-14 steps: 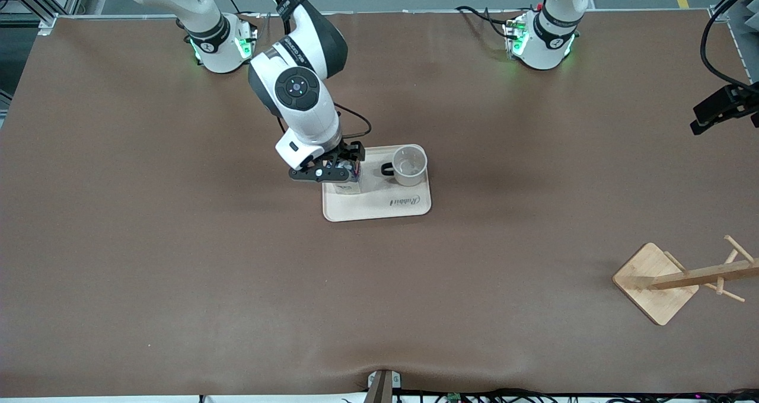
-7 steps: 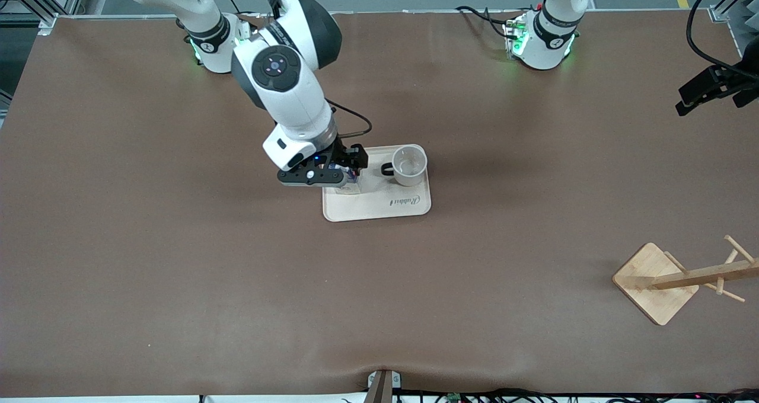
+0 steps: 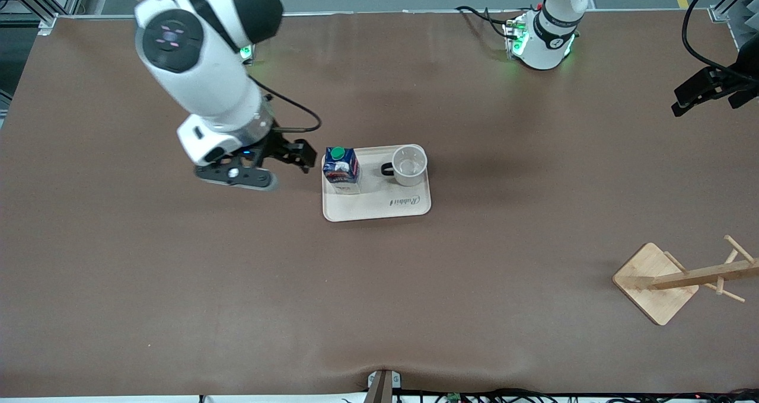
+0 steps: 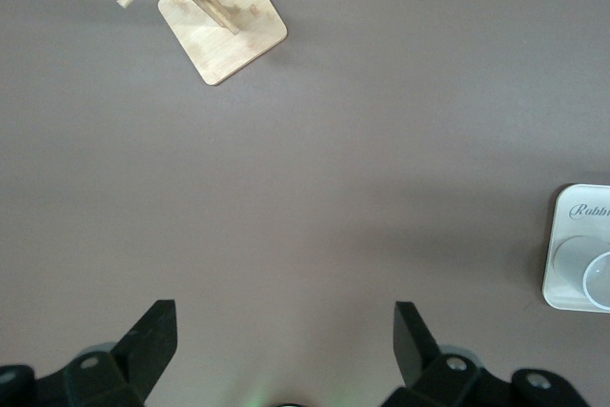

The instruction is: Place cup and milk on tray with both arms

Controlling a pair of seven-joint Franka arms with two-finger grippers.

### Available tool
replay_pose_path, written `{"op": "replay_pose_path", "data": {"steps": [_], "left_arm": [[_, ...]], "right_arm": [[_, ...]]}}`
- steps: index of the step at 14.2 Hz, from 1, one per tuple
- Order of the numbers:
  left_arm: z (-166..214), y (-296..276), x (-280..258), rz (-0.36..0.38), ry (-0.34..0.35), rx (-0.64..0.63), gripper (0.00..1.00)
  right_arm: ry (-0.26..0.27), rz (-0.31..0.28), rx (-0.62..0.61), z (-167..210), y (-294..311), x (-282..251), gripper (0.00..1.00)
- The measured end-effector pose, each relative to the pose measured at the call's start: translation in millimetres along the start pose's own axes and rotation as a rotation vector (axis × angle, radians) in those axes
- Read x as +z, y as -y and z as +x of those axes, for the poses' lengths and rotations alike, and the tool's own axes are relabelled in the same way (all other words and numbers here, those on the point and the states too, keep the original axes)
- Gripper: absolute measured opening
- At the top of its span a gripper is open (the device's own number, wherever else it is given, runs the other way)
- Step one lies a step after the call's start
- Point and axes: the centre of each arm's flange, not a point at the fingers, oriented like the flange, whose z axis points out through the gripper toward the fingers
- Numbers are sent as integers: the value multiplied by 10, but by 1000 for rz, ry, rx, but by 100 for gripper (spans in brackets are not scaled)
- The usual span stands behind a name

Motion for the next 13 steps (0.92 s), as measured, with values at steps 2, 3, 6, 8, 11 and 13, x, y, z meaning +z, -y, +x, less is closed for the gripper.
{"op": "replay_pose_path", "data": {"steps": [2,3,6,8,11,13], "left_arm": [[1,7,1,0,0,-2,100],[2,14,1,0,0,-3,100],[5,23,0,0,-2,-5,100],[7,27,-2,0,-3,-6,100],[9,36,-2,-1,-4,-8,100],[10,38,-3,-1,-5,-8,100]], "right_arm": [[-34,18,7,49,-43,-191,100],[-56,13,-1,32,-30,-263,100],[-80,-9,-11,-90,-56,-483,100],[-68,-25,13,-113,-214,-624,100],[-71,-45,75,50,-609,-785,100],[-61,-98,92,91,-767,-780,100]]}}
